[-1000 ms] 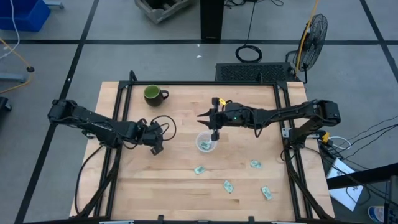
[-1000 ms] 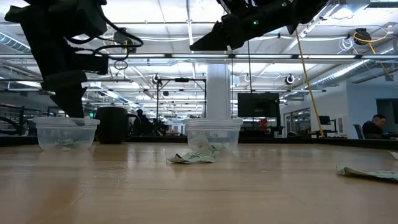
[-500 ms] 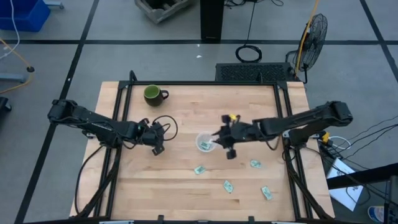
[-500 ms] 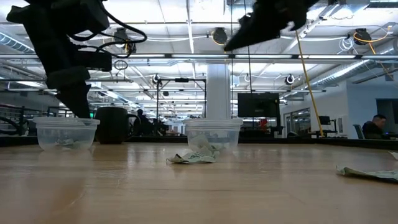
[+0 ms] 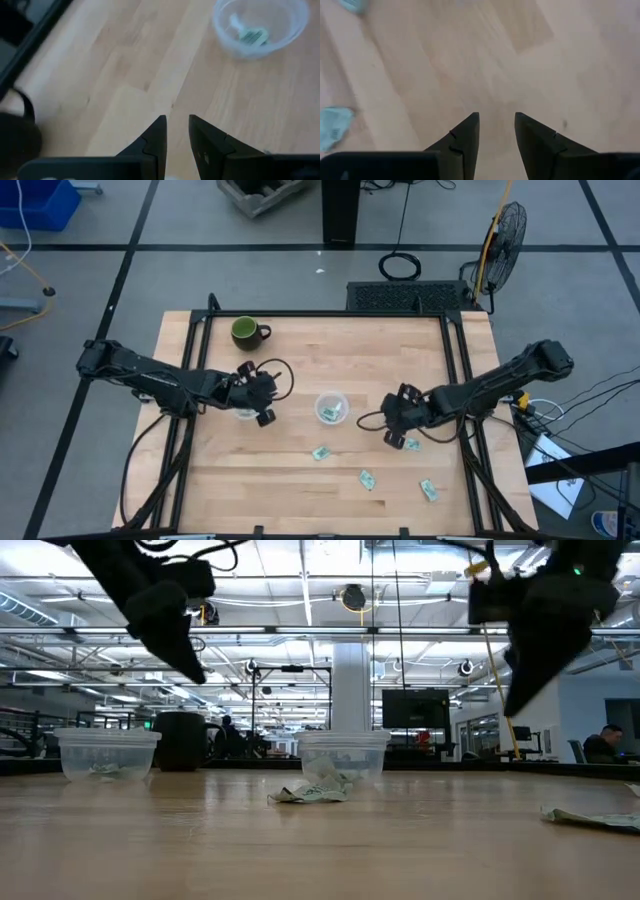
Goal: Pick and place Stevia / Truvia into bins
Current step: Put the white stevia packet into the right transparent container
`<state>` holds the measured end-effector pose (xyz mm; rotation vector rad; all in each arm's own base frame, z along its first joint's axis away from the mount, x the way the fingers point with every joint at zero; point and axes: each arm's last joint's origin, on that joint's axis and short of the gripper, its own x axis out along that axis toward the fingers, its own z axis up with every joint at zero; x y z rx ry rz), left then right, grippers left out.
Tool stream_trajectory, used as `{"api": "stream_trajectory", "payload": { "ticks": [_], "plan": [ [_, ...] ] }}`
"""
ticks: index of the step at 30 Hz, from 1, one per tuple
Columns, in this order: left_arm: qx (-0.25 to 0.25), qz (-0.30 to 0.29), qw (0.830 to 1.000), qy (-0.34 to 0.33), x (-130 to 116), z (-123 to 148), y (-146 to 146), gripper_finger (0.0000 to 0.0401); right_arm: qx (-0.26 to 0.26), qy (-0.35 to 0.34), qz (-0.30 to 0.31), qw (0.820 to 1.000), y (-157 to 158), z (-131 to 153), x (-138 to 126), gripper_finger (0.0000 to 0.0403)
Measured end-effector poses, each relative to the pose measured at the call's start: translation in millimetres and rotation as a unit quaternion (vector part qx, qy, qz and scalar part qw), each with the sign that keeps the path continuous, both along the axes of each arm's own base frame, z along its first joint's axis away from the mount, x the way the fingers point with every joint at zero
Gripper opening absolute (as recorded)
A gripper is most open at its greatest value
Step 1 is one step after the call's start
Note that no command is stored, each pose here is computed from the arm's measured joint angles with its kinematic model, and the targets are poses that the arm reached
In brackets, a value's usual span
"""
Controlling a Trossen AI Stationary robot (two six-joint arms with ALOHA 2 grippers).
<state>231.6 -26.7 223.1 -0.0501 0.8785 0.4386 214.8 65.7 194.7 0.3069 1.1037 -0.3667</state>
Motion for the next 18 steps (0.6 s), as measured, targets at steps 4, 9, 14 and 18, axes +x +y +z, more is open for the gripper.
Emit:
{"api": "stream_trajectory", "payload": {
  "ticks": [4, 9, 14, 18],
  "plan": [
    [0.021, -0.035, 0.999, -0.012, 4.3, 3.0, -0.9, 0.0088, 0.042, 0.015, -0.056, 0.997, 2.7, -24.4, -13.1, 0.0117],
    [0.023, -0.037, 0.999, -0.008, 4.1, 2.7, -0.7, 0.0088, 0.114, 0.062, -0.114, 0.985, 4.8, -44.6, -28.5, 0.0116],
    [0.023, -0.038, 0.999, -0.008, 4.0, 2.7, -0.8, 0.0088, 0.158, 0.087, -0.166, 0.970, 4.7, -51.9, -34.5, 0.0116],
    [0.022, -0.038, 0.999, -0.008, 4.1, 2.7, -0.8, 0.0088, 0.172, 0.093, -0.171, 0.966, 5.5, -52.1, -34.9, 0.0116]
  ]
}}
